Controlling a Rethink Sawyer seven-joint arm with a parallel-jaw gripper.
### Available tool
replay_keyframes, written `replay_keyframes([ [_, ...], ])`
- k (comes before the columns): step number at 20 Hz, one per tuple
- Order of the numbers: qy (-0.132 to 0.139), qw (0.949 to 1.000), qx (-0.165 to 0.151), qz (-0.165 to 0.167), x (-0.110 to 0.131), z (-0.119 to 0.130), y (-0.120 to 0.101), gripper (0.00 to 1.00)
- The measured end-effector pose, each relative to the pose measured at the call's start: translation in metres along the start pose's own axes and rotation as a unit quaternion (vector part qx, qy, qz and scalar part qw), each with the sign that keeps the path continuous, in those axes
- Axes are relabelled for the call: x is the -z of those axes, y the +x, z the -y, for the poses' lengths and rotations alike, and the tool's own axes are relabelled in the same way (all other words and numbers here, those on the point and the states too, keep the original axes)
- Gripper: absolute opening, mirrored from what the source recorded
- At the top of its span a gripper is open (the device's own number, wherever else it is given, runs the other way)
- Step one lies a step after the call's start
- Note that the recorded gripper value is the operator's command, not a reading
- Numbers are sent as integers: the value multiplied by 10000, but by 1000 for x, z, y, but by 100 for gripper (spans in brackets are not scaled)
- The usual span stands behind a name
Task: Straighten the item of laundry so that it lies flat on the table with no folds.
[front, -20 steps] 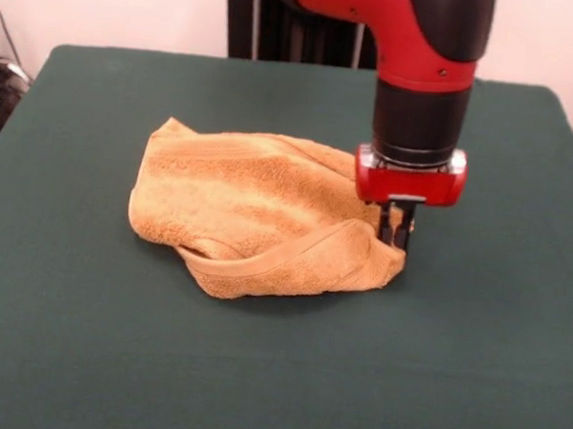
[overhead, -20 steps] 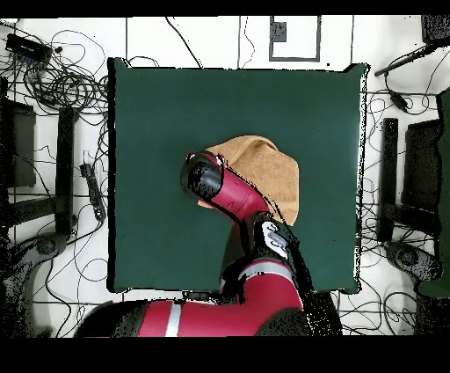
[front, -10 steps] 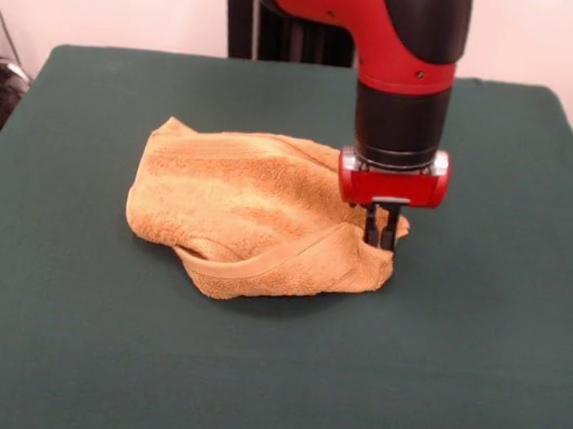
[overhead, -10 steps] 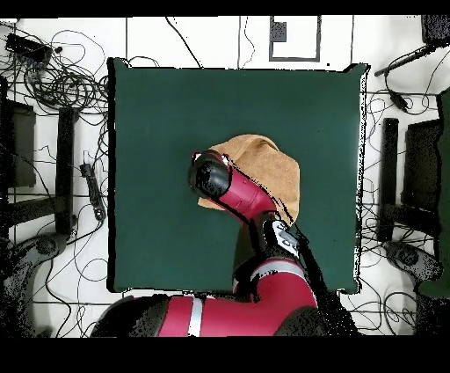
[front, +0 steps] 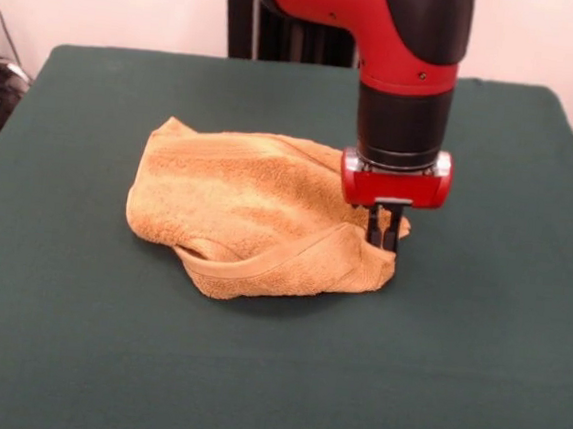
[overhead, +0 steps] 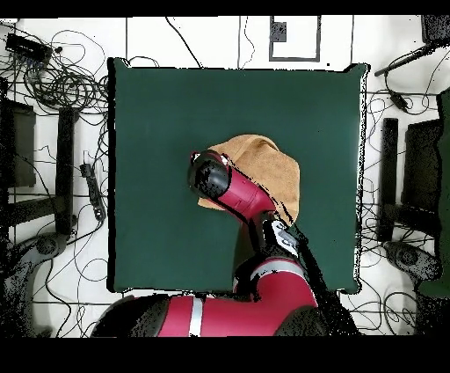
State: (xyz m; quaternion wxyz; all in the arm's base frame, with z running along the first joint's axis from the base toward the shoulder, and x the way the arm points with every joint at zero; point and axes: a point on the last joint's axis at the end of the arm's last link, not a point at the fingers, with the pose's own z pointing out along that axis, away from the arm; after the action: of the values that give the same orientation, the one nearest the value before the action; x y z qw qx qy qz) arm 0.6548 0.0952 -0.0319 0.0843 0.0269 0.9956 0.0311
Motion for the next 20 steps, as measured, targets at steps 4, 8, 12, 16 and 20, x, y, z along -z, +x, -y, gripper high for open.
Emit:
replay_keyframes([
  [4, 6, 10000, 7, 1, 0, 0, 0, 0],
  [8, 59, 10000, 51, 5, 1, -1, 1, 0],
  [12, 121, 9998, 145, -2, 3, -6, 3, 0],
  [16, 172, 9996, 205, 7, 4, -8, 2, 0],
  [20, 237, 9992, 306, 47, 6, -14, 1, 0],
])
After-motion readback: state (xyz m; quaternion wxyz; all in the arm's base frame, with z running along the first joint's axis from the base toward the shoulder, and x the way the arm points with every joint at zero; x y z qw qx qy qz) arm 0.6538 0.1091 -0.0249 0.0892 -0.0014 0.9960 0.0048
